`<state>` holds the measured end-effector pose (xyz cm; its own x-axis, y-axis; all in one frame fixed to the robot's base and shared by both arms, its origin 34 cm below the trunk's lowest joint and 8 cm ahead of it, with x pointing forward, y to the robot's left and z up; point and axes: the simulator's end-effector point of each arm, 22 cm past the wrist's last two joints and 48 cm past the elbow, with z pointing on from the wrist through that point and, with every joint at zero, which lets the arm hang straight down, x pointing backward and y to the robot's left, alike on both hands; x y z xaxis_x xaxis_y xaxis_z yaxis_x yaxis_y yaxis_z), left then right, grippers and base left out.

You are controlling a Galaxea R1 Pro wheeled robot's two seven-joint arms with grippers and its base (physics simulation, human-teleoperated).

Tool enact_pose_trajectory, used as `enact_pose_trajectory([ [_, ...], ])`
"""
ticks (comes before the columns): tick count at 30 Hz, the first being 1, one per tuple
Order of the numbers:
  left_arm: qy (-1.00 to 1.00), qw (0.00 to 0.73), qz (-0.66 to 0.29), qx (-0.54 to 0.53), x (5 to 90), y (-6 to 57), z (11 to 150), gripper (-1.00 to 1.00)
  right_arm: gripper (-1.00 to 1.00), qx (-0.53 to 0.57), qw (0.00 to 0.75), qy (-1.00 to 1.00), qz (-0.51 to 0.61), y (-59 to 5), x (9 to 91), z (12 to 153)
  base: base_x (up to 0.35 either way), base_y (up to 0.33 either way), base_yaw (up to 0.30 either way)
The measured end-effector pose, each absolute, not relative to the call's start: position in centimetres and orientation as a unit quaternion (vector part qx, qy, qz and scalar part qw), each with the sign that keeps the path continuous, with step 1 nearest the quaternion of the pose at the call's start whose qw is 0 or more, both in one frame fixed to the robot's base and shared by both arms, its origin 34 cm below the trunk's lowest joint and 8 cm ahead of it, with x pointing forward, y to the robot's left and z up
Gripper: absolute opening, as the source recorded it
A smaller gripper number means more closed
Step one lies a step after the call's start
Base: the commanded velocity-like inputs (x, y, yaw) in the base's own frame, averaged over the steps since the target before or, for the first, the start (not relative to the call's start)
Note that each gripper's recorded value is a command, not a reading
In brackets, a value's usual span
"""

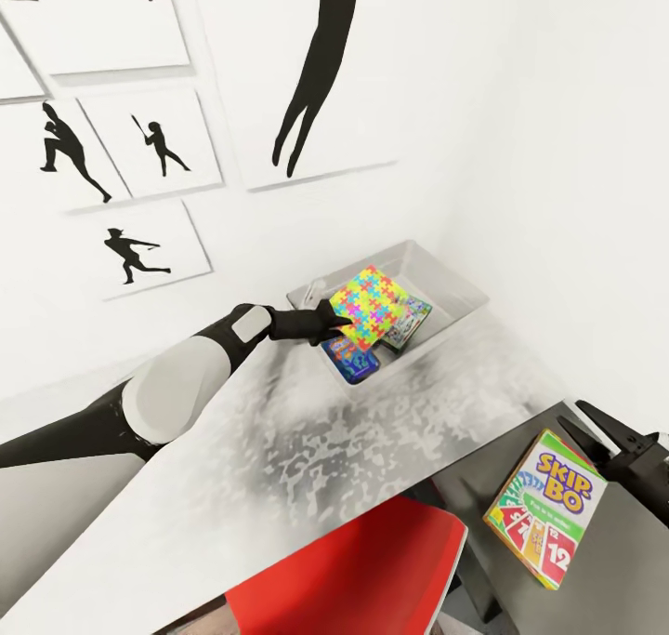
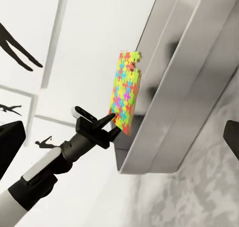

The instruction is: Put all the toys in the child's room - the three board games (two on the bed and one on the table), the two jigsaw puzzles on the table, and the tennis ball on the table - inside the toy box on the table in the child's room.

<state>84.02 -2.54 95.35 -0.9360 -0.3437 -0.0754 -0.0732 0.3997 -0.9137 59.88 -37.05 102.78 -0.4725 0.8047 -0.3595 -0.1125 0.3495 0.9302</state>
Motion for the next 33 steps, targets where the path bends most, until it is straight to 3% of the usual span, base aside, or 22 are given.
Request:
enact_pose_trajectory([
  [6, 0.821, 0.137, -0.539, -0.125, 85.2, -2.1, 97.0, -1.00, 1.00, 0.253, 0.447, 0.687, 0.514, -36.9, 59.9, 102.7, 0.000, 0.000, 0.000],
  [7, 0.821, 0.140, -0.539, -0.126, 85.6, -2.0, 97.4, 1.00, 1.00, 0.252, 0.447, 0.688, 0.513, -37.0, 59.9, 102.8, 0.000, 0.000, 0.000],
  [33, 0.821, 0.139, -0.542, -0.115, 86.8, -1.5, 100.0, 1.00, 1.00, 0.250, 0.447, 0.690, 0.512, -37.1, 59.9, 102.8, 0.000, 0.000, 0.000],
])
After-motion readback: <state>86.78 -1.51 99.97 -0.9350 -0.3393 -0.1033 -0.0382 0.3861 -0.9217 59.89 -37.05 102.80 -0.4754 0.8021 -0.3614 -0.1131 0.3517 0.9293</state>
